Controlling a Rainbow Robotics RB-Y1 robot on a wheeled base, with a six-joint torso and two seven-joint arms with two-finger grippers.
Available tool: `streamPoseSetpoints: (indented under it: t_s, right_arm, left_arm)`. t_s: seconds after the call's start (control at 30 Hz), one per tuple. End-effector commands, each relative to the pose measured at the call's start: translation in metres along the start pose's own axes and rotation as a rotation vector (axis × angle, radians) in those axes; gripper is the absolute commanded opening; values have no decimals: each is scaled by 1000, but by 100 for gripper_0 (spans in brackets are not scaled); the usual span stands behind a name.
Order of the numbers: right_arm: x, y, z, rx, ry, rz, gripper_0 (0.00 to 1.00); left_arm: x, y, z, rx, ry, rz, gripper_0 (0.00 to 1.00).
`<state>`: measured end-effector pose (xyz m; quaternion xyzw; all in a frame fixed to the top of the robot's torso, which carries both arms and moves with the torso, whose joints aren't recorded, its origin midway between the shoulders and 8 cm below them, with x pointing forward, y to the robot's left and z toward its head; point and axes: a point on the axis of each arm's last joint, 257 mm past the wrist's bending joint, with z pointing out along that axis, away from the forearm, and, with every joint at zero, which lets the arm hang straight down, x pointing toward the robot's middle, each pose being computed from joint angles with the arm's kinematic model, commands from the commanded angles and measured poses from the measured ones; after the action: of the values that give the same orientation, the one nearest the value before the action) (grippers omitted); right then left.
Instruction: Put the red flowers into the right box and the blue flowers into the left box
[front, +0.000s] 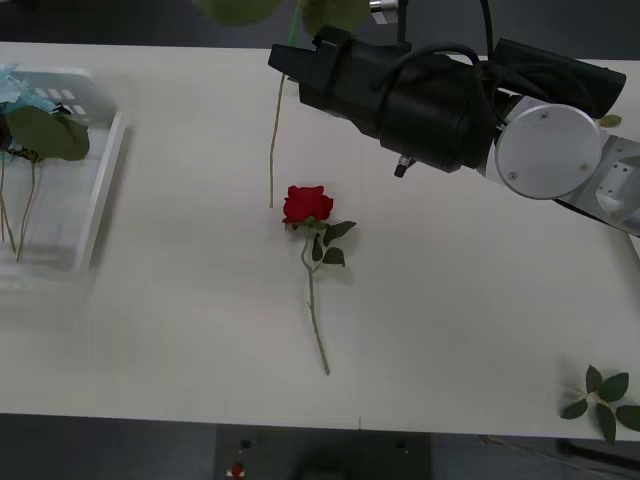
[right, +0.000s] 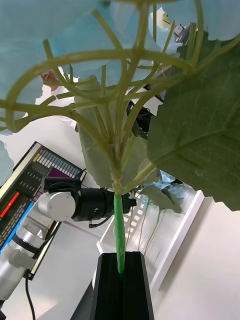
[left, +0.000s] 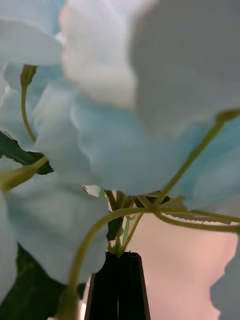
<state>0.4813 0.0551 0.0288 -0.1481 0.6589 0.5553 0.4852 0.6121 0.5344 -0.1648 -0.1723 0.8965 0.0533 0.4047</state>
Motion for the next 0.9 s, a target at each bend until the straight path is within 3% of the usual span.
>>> streamPoseSetpoints:
  t_s: [0.03, 0.07, 0.1, 0.13, 0.17, 0.5, 0.7, 0.9]
  right_arm:
    - [-13, 13, 2, -21, -17, -98, 0]
    - [-13, 13, 2, -21, -17, -98, 0]
    - [-13, 13, 2, -21, -17, -98, 0]
    - [-13, 13, 2, -21, -17, -98, 0]
    - [-13, 13, 2, -21, -17, -98, 0]
    - [-13, 13, 2, -21, -17, -98, 0]
    - [-13, 13, 2, -21, -17, -98, 0]
    - [-13, 13, 2, -21, -17, -98, 0]
  left_arm:
    - [-31, -2, -13, 0, -56, -28, 0]
    - [-30, -1, -13, -3, -54, -23, 2]
    - [-31, -1, -13, -2, -55, -24, 38]
    - [-31, -1, -13, -4, -55, -21, 88]
    - [-30, -2, -13, -2, -54, -22, 100]
    - [-29, 2, -13, -14, -51, -1, 100]
    - [-17, 28, -37, -37, 70, 106, 100]
    - [-5, 37, -66, 55, 182, 166, 100]
